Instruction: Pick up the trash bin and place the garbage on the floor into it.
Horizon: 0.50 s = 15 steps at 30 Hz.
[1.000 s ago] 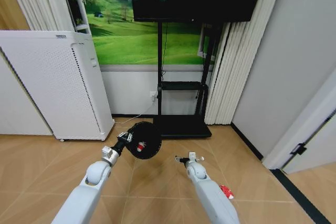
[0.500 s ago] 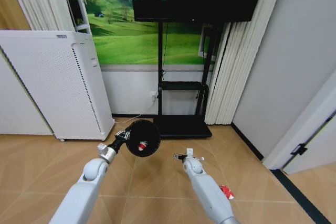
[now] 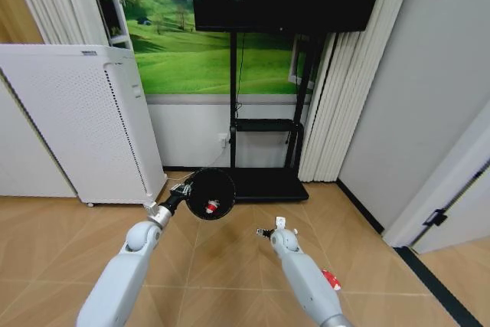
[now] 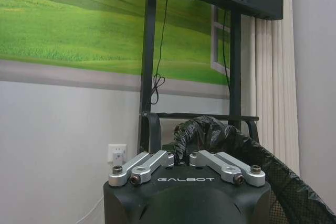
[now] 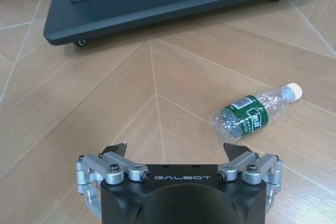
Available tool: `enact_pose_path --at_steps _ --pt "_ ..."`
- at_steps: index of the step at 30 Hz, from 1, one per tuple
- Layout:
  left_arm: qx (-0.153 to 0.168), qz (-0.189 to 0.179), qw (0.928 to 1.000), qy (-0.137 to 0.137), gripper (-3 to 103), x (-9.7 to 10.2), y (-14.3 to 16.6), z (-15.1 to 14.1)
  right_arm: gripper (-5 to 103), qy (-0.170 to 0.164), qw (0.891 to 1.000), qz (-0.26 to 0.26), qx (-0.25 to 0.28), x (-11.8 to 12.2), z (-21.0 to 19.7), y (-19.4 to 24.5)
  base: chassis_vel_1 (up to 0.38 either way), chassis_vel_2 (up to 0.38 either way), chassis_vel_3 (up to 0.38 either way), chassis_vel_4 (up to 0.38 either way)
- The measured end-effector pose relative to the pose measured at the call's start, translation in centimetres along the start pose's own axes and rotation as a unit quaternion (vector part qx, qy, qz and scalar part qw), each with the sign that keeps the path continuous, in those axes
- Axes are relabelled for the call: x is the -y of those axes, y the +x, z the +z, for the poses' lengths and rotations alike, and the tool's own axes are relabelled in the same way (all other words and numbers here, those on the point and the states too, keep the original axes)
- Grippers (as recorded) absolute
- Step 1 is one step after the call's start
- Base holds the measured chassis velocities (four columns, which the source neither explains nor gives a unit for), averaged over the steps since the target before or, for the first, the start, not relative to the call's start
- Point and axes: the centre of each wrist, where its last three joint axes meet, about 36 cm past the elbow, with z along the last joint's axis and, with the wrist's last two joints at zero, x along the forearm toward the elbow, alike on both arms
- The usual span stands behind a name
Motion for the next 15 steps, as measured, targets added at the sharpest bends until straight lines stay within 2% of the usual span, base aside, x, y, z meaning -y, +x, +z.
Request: enact_pose_path --at_steps 9,15 --pt "0.000 0.003 1.0000 -0.006 8 -0.3 -0.7 -0.4 100 -0.001 1.000 0.010 -0.010 -1.7 -1.2 -1.5 0.000 0.000 0.000 0.000" --pt "-0.002 0.008 0.9999 -0.010 8 -0.3 -0.9 -0.6 100 0.020 0.999 0.044 -0.012 -3.4 -2.2 -2.6 0.000 0.000 0.000 0.000"
